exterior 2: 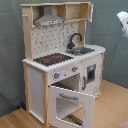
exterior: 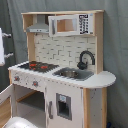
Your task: Play with the kitchen
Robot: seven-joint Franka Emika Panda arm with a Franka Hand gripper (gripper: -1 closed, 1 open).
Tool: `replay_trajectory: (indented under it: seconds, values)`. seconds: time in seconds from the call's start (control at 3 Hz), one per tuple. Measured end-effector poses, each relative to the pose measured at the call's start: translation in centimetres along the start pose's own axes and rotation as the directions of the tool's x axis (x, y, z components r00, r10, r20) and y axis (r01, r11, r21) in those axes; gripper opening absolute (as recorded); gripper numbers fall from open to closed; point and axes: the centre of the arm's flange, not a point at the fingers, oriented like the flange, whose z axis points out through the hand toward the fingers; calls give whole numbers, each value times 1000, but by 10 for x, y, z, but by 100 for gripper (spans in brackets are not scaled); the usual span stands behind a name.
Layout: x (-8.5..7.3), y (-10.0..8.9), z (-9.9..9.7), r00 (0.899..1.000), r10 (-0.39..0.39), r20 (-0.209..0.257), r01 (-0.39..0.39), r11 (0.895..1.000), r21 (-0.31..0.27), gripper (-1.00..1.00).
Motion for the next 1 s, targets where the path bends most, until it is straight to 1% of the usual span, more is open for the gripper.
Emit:
replay_trajectory:
  seconds: [0.33, 0.67, 1.0]
  values:
    - [-2, 24, 14, 995, 82, 62, -79, 996, -46, 100]
    - [3, 30, 47, 978, 148, 148, -138, 988, -73, 100]
    - [7, 35, 80, 950, 206, 233, -184, 976, -115, 100]
